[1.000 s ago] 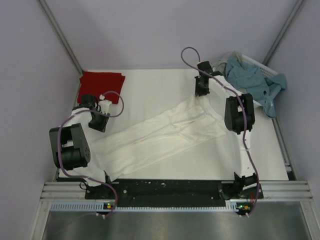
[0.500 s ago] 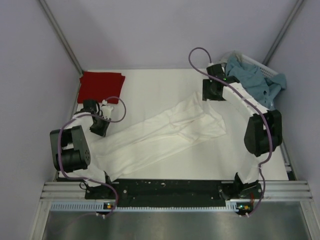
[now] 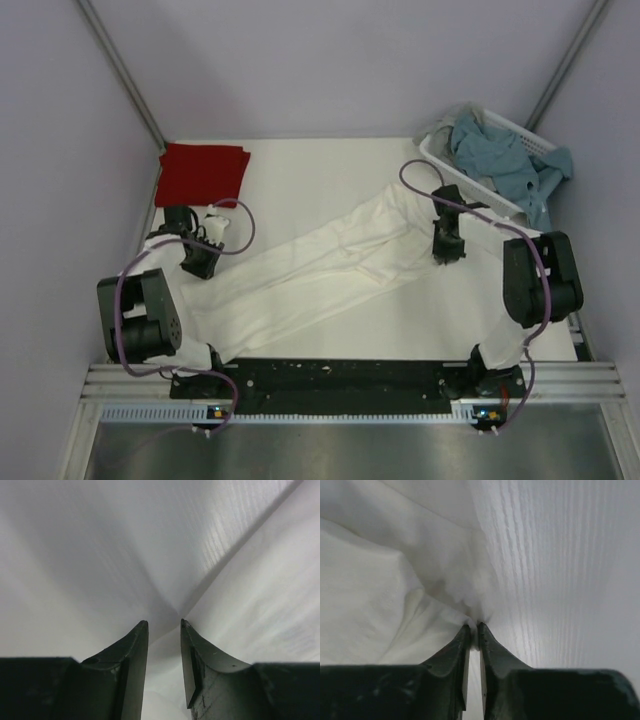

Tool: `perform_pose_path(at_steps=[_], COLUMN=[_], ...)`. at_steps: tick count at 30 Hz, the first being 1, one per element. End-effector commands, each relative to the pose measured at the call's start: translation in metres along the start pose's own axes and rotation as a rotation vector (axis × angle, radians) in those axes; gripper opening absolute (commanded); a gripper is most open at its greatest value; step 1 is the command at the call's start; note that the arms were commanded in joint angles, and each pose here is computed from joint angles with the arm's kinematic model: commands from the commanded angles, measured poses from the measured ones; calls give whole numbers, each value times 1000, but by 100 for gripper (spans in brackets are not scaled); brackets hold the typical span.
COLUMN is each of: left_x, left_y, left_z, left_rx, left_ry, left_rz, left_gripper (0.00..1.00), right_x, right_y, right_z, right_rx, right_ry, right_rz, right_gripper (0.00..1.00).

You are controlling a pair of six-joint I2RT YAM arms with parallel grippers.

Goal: Fold and stack the t-shirts
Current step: Rotate the tshirt 75 degree

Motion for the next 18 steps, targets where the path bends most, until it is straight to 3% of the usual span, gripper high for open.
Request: perform_pose_path(at_steps=[1,5,9,14,17,18], left_x=[22,24,7,-17,-19,-18], left_y=[-8,-24,-43,-111,-147,-156], left_z=[-14,-18,-12,1,13,17], left_rx=[-49,-80,-156,-423,-565,-606], left_ry=[-95,-131,-65,52,92,107], left_rz=[39,136,161,267,353,374], left_gripper=[39,44,44,42,40,39], right_x=[-8,-9,-7,-10,-9,-7], right_y=[30,61,95,119,122,121], right_z=[-53,-128,-202,-256,-271,-276], right_rx=[24,96,124,162,173,177], right_ry=[-116,-220,-298,-377,-427,-445], right_rz=[-73,-98,-115,-132,-114,-99], right_gripper=[2,0,0,0,11,18])
Point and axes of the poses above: each gripper's point midway between its finger pads, its own x axis back along the fingers, its own y axis along the line the jaws close on, z = x × y, the point moved 4 cm from there along x, back along the fingers, and after that the axes turned 6 degrees about -x, right-handed, at the moved point
